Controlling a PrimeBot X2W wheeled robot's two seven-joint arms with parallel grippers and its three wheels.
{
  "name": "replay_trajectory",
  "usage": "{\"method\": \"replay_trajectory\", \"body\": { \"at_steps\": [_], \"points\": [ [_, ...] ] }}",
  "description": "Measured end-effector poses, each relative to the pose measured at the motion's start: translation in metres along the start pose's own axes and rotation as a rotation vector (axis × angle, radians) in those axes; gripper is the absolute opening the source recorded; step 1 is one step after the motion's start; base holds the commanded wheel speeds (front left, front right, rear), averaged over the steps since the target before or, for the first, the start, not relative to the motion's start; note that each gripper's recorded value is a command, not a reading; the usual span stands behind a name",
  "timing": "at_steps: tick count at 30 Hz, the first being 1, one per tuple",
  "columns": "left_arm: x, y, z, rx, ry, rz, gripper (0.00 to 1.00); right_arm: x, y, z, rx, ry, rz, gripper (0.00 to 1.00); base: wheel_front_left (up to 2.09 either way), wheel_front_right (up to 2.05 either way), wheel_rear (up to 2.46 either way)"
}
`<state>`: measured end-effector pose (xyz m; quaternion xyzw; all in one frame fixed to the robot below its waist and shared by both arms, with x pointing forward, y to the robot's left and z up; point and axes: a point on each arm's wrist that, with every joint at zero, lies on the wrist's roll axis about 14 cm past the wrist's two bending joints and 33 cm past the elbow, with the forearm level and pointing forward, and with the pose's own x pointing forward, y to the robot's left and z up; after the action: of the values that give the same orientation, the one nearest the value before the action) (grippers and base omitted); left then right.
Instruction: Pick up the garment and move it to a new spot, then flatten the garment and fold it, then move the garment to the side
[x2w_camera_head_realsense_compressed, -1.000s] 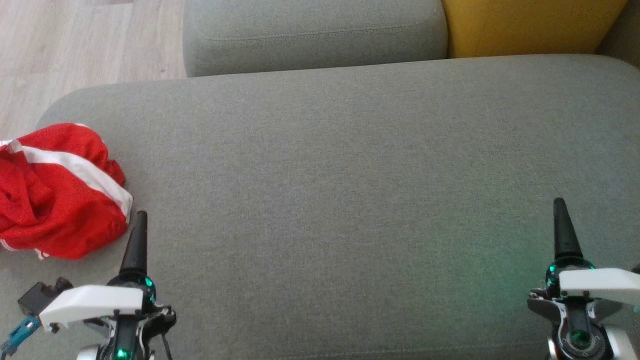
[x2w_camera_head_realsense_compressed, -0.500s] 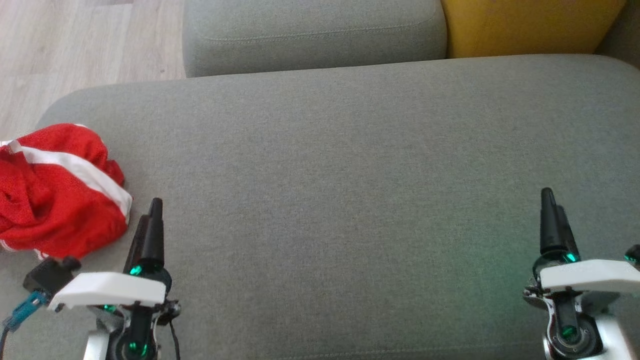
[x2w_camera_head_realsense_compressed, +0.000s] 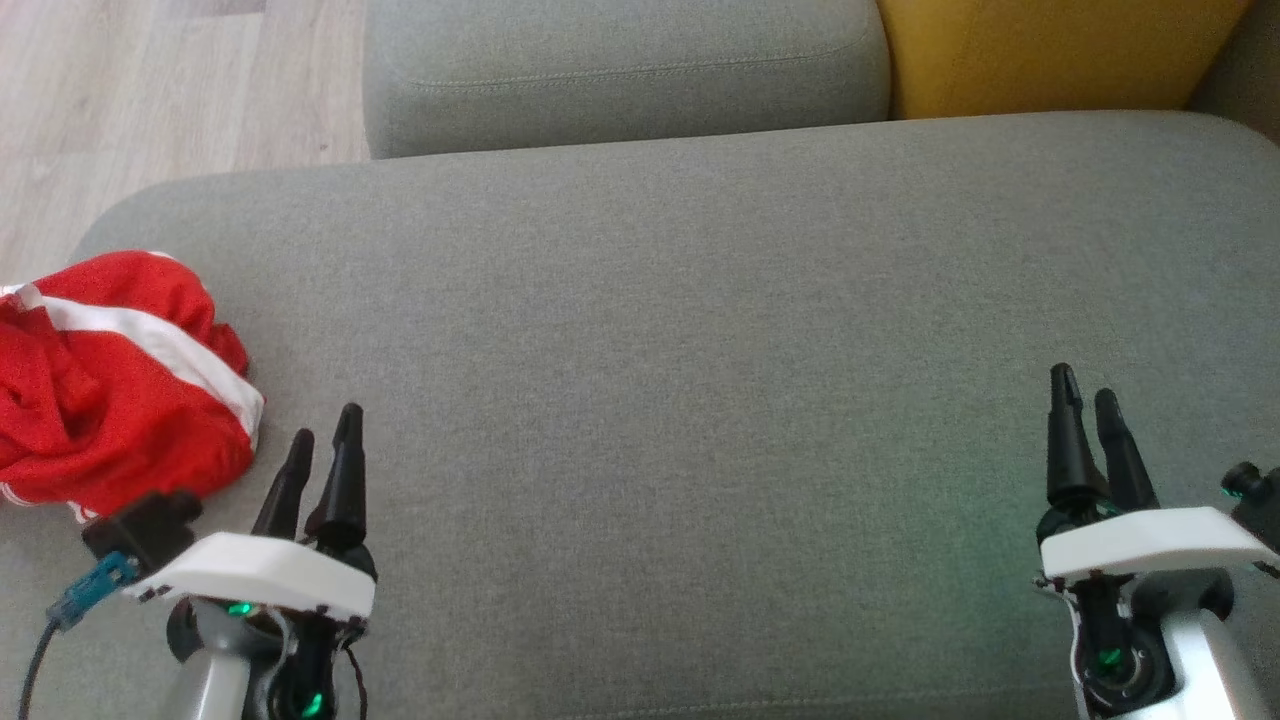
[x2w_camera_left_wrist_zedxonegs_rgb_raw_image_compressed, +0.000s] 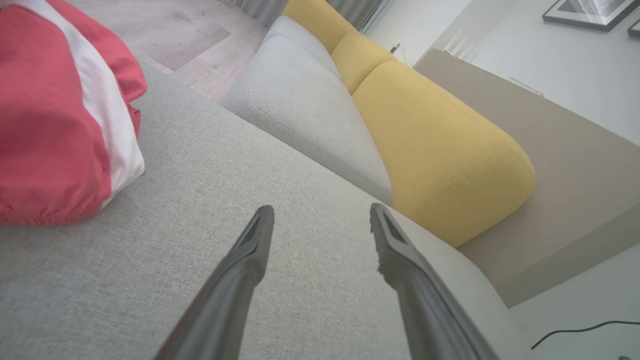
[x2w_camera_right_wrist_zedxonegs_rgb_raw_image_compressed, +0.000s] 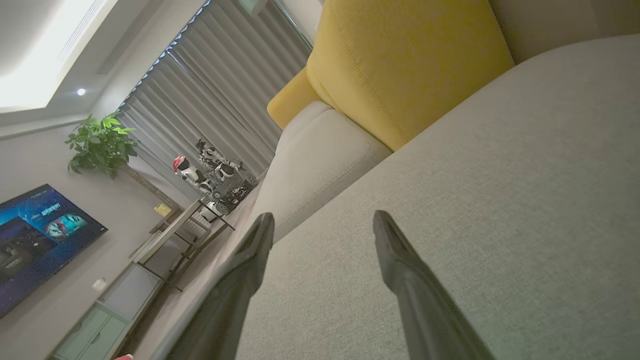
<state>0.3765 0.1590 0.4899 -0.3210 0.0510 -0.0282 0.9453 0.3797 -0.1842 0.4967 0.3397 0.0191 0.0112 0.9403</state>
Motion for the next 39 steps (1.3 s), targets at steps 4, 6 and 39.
{"method": "replay_trajectory", "body": {
  "at_steps": [4,6,39],
  "points": [
    [0.0,-0.001,0.0,0.078,0.003,-0.004,1.0,-0.001,0.001,-0.002,-0.061,0.004,0.008,1.0,0.0,0.0,0.0],
    [0.0,-0.001,0.001,0.096,0.0,-0.002,1.0,-0.001,0.002,-0.002,-0.076,0.006,0.009,1.0,0.0,0.0,0.0],
    [-0.001,-0.009,0.0,0.515,-0.046,-0.029,1.0,0.001,0.016,-0.016,-0.459,0.017,0.09,1.0,0.0,0.0,0.0]
  ]
}}
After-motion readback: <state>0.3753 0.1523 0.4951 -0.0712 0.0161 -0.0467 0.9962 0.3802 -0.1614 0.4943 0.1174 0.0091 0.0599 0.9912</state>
